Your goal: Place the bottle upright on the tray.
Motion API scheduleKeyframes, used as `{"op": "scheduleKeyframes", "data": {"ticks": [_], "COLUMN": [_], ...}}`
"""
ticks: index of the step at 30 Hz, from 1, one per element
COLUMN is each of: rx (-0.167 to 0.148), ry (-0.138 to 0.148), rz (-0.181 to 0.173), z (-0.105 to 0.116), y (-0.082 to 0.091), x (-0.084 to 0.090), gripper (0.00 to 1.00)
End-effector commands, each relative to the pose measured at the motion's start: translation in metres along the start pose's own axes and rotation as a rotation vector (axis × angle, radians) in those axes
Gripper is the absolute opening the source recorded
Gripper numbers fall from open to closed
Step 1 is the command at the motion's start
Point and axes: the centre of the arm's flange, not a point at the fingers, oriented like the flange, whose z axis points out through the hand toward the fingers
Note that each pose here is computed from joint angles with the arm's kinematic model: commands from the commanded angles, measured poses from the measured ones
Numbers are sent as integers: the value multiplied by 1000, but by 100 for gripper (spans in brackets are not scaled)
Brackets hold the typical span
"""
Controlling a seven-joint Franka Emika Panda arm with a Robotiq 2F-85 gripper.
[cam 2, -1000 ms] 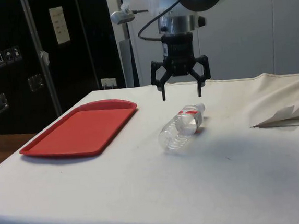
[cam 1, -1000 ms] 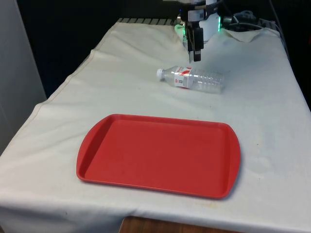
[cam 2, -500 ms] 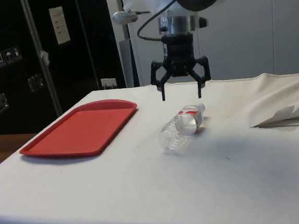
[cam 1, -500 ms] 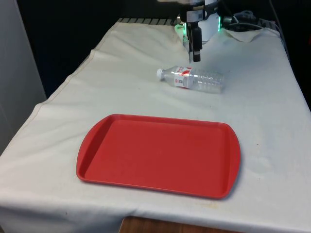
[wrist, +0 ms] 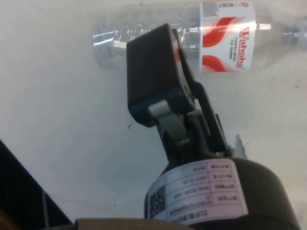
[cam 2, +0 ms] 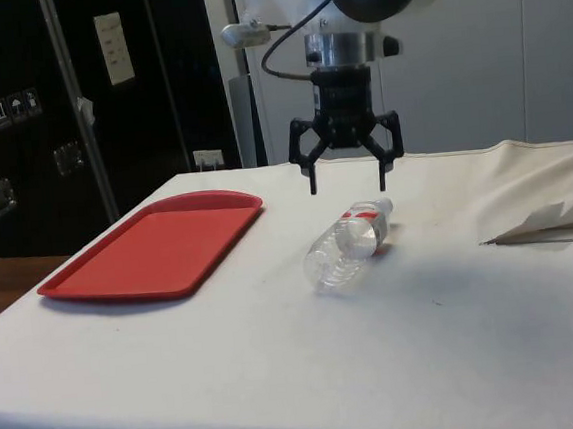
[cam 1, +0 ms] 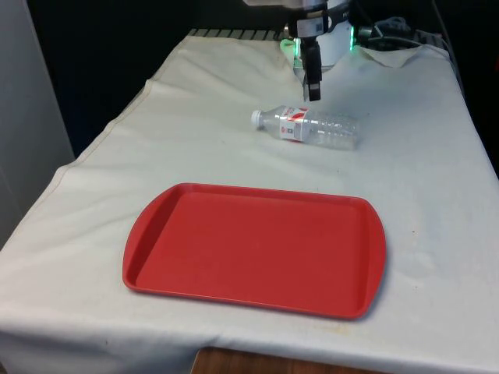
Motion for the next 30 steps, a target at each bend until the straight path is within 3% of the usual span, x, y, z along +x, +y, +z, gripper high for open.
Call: {"op": "scheduleKeyframes", "data": {"ticks": [1,5,6,7,15,16,17,25,26,30], "rx": [15,16,2,17,26,10,29,37,18,41], "ry": [0,-8,-9,-10,-31,-30,-35,-53,-48,-64], "rz": [17,32,22,37,79,69,86,122,112,148], "z": [0,1,1,1,0,1,0,-1,1,-1], "y": [-1,0,1,0,0,1,0,0,2,1], "x": [-1,0,1,0,1,2,0,2,3,2], "gripper": [100,100,100,100,100,100,100,100,100,100]}}
